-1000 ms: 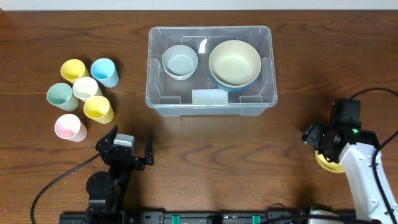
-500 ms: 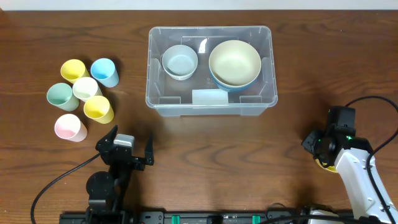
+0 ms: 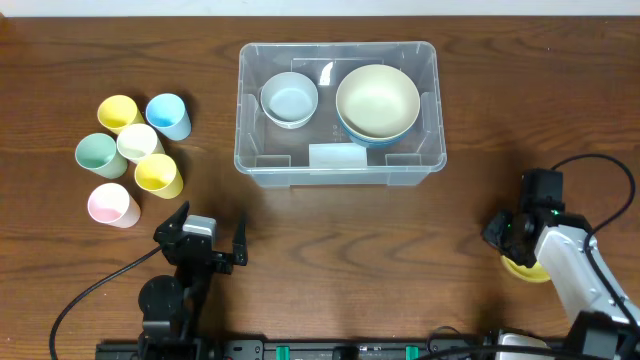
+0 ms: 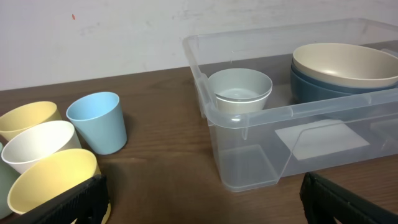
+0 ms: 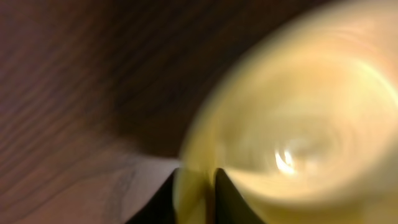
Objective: Pack container
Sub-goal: 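Move the right gripper to the yellow bowl at table's right and grasp it, then carry the yellow bowl into the container onto the white bowl stack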
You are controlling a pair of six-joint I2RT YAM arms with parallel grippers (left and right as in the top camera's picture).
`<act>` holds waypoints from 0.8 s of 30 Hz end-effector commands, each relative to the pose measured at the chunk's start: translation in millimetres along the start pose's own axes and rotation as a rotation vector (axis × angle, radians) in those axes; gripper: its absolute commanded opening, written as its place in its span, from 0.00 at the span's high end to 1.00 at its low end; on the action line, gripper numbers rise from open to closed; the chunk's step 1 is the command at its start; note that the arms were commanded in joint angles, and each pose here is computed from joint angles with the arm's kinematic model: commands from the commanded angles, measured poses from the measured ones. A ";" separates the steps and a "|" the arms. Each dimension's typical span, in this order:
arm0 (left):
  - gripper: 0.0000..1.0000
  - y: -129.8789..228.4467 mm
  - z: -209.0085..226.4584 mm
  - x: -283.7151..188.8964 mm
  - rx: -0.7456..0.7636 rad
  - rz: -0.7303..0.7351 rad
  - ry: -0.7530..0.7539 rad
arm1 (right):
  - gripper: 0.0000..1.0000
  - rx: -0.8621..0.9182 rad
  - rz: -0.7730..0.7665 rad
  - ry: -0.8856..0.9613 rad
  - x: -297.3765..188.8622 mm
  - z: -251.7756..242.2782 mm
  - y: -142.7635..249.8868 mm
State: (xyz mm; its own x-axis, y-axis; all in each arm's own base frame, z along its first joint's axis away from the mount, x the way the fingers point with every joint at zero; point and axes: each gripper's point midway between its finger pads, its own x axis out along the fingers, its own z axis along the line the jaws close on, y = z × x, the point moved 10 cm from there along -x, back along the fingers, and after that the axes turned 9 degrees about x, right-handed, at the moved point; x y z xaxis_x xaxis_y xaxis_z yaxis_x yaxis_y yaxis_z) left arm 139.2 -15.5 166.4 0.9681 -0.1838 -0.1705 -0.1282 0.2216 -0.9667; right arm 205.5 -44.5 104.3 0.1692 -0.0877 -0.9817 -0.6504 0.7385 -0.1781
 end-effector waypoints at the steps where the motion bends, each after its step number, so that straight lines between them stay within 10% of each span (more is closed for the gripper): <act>1: 0.02 9.5 -2.0 1.4 -0.001 0.036 0.014 | 0.99 0.014 0.019 0.023 6.4 -1.9 -0.2; 11: 0.02 9.5 -2.0 1.4 -0.001 0.036 0.014 | 0.99 -0.026 -0.062 -0.050 -45.7 20.3 -33.6; 24: 0.02 9.5 -2.0 1.4 -0.001 0.036 0.014 | 0.99 -0.426 -0.408 -0.647 -288.7 102.3 -56.6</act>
State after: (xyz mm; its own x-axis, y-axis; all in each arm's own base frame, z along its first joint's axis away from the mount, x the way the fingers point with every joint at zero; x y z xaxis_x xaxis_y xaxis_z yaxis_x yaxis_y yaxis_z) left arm 139.2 -15.5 166.3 0.9680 -0.1838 -0.1708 -0.1284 0.2219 -0.9666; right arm 270.6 -24.8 372.1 0.7047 0.0445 -0.7082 -0.6158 0.5341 -0.5792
